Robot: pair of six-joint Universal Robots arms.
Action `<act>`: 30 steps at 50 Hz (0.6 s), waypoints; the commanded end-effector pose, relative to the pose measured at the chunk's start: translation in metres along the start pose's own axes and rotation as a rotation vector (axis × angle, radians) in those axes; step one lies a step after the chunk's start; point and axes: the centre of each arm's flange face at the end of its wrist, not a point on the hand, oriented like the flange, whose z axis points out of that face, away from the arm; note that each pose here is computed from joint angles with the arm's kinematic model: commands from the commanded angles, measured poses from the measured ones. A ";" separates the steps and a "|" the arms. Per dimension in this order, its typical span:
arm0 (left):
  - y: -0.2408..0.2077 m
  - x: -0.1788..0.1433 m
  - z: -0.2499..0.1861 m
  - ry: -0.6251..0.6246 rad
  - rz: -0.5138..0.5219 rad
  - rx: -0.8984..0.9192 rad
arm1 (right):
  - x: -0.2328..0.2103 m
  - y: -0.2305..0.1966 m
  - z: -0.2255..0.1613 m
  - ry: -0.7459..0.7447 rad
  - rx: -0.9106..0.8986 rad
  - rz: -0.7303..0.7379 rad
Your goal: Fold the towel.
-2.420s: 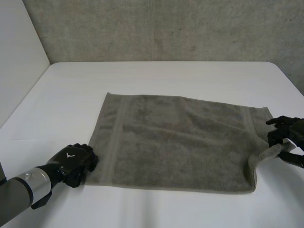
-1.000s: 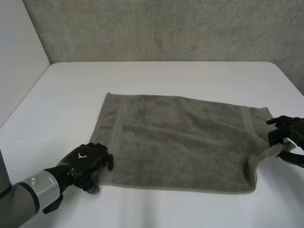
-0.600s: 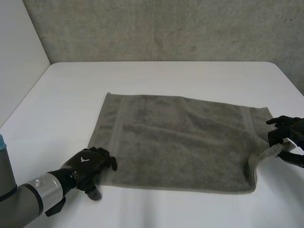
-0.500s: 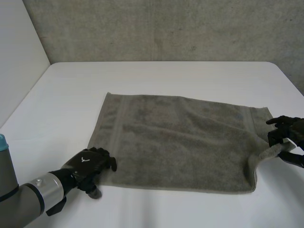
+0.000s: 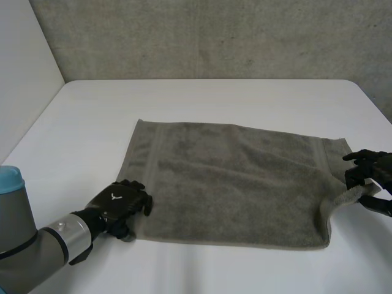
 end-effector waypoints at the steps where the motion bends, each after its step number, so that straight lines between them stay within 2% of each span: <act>1: 0.006 0.006 0.002 0.022 -0.005 -0.021 | 0.000 0.000 0.000 0.002 0.000 0.001; 30: -0.001 0.011 0.007 0.041 0.029 0.010 | -0.001 0.000 0.000 -0.001 0.000 0.005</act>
